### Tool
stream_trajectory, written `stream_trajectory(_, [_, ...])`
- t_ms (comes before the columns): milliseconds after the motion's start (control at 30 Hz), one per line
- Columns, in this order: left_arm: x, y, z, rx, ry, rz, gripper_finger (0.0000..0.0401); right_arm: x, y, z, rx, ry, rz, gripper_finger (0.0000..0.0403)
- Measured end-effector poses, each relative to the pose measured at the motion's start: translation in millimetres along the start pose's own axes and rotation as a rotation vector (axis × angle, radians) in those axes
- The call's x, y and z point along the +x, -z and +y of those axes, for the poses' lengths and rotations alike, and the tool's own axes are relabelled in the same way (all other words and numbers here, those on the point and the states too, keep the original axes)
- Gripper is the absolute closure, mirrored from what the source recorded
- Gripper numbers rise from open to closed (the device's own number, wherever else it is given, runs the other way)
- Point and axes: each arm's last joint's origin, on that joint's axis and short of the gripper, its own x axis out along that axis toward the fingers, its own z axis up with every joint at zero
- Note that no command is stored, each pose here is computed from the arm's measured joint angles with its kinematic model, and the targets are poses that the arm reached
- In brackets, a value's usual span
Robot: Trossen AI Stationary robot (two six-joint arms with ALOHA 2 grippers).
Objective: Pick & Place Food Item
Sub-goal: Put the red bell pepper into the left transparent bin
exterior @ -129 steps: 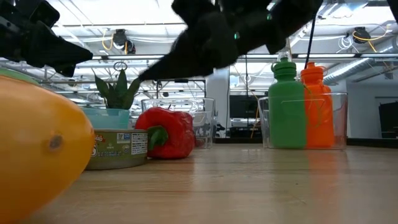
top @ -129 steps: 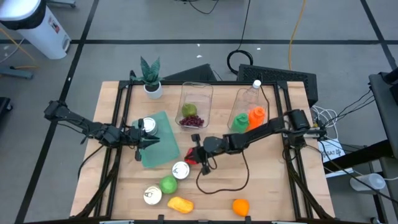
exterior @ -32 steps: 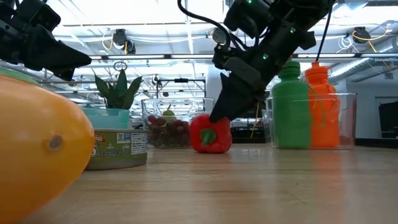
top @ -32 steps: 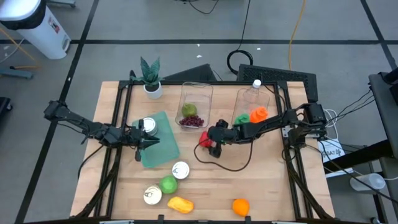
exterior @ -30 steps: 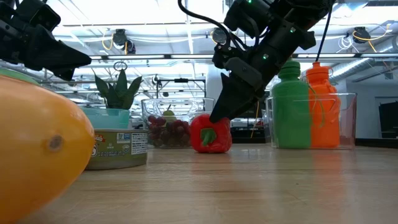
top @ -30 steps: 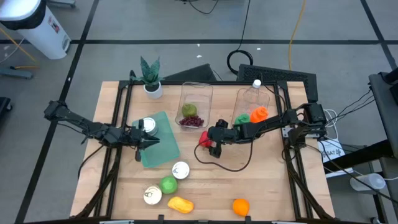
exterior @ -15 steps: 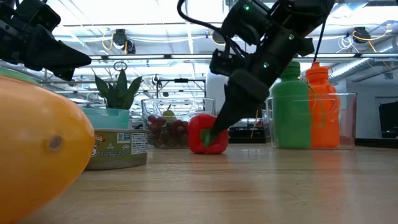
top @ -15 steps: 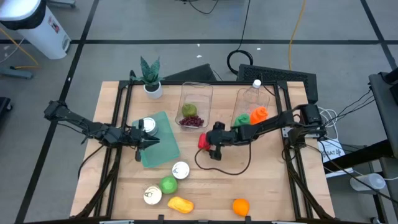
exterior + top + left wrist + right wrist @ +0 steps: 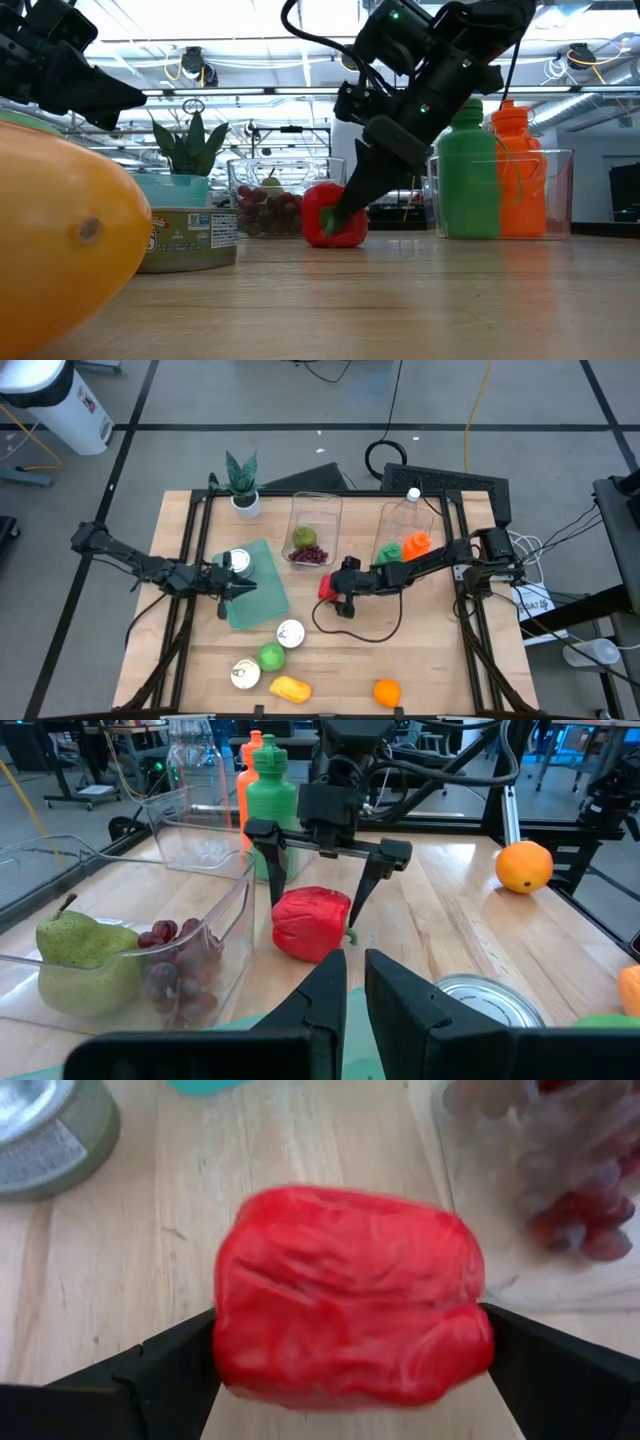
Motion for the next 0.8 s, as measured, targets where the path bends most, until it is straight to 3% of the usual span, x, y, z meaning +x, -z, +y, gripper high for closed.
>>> stream_trajectory(367, [0.0,0.1,0.0,0.000,0.000,0.001,0.0352,0.0,-0.3,0.2,0.008,-0.005,-0.001,0.0011])
stream_trajectory(600, [0.0,0.6,0.1,0.002,-0.001,0.006,0.0352,-1.0,-2.6,2.0,0.037,-0.062,-0.014,0.0075])
stream_trajectory(800, [0.0,0.7,0.1,0.002,-0.001,0.006,0.0352,-3.0,-9.0,3.3,0.015,-0.095,-0.071,0.0079])
